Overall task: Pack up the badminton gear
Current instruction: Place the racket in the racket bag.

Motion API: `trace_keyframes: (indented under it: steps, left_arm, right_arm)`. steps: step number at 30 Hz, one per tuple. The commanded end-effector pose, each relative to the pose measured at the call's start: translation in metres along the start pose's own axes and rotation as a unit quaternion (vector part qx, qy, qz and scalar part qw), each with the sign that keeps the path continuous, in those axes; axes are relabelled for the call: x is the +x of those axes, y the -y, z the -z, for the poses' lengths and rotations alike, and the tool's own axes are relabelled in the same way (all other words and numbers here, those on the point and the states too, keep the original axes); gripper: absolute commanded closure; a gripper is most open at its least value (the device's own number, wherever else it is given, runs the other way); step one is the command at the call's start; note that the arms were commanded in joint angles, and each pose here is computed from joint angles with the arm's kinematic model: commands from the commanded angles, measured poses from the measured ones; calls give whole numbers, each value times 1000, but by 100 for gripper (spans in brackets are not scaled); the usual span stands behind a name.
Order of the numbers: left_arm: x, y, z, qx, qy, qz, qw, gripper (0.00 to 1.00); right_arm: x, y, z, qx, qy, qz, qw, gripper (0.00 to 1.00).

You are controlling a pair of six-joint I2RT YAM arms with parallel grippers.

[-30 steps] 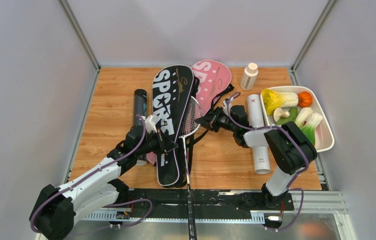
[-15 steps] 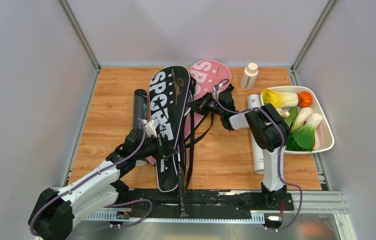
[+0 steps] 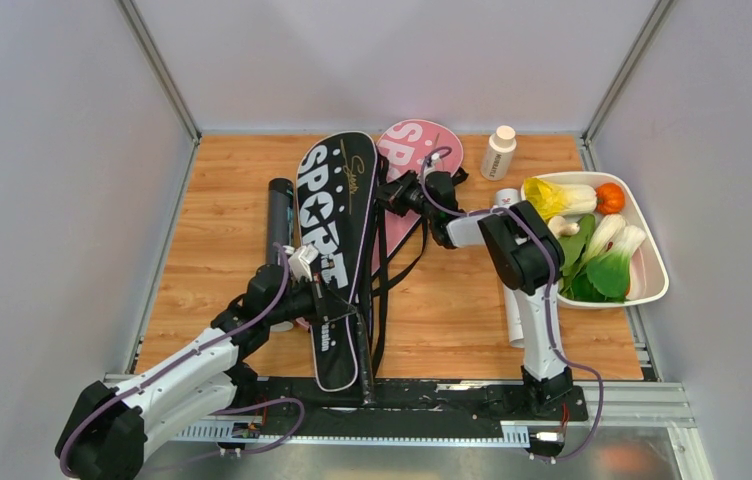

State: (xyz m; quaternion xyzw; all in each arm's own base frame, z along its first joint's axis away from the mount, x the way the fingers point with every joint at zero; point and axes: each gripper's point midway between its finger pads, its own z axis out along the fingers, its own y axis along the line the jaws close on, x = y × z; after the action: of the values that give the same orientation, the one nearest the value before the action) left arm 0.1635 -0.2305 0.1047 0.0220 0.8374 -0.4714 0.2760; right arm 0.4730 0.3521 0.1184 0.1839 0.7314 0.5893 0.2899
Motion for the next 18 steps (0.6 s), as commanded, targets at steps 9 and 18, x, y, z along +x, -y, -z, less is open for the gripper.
trace_keyframes:
  steps: [9,18]
  left_arm:
    - [-5,38,7,83,6,29,996,100]
    - [-3,18,2,44,14,39,998,100]
  right_arm:
    - [-29,-26,-35,-23,121,-1,992,100]
    - [-11,-12,-52,0,69,21,997,82]
